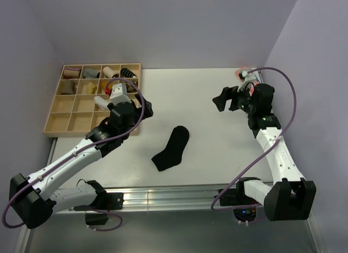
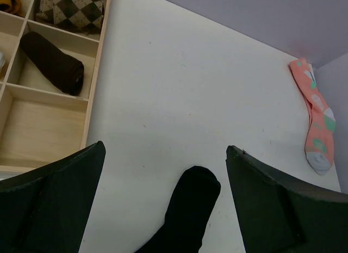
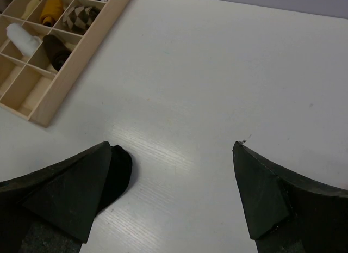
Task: Roll the socks
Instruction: Move the sock to the center of the board.
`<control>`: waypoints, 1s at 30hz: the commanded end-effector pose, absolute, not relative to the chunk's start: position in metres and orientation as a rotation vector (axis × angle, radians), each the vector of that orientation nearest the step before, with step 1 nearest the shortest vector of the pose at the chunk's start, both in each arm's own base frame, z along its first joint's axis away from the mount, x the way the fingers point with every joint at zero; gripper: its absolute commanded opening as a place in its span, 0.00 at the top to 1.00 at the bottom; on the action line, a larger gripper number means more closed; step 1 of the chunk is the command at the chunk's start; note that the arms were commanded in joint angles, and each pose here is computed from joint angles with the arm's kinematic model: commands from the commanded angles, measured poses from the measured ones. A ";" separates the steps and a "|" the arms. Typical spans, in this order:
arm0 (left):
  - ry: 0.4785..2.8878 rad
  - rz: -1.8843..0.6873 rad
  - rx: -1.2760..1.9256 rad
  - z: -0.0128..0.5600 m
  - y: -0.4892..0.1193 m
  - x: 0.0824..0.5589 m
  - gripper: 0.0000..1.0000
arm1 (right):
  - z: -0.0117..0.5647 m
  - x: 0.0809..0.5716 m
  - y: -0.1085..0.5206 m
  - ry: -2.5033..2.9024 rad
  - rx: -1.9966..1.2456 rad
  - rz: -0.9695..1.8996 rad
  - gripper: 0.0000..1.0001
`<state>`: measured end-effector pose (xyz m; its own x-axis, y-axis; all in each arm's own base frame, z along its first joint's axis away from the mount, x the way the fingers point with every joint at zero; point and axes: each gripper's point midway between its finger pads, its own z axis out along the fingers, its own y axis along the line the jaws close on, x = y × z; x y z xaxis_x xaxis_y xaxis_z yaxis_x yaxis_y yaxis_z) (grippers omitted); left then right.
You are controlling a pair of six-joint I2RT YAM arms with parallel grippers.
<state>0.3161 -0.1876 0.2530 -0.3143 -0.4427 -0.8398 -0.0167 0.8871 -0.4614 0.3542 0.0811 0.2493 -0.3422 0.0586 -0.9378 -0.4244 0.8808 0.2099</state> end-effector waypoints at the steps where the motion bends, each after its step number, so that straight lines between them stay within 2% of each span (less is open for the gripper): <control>1: 1.835 -0.457 -0.323 0.261 -0.190 0.319 0.00 | 0.265 0.357 0.080 1.818 -0.292 0.483 0.00; 9: 1.840 -0.470 -0.325 0.259 -0.191 0.318 0.01 | 0.257 0.352 0.078 1.830 -0.358 0.442 0.00; 13: 1.846 -0.470 -0.334 0.255 -0.190 0.317 0.00 | 0.243 0.350 0.084 1.887 -0.428 0.458 0.04; 20: 1.897 -0.466 -0.384 0.218 -0.182 0.306 0.01 | 0.193 0.315 0.176 1.981 -0.764 0.458 0.07; 24: 1.923 -0.442 -0.471 0.193 -0.167 0.297 0.00 | 0.164 0.296 0.221 2.056 -0.940 0.450 0.18; 30: 1.908 -0.438 -0.604 0.172 -0.140 0.282 0.01 | 0.125 0.250 0.268 2.146 -1.101 0.453 0.26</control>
<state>0.2828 -0.1542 0.1654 -0.3999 -0.5038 -0.7657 -0.1563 0.8607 -0.4846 0.2554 0.2564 0.1207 -0.4231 -0.5542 -0.7168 -0.8195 0.5716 0.0418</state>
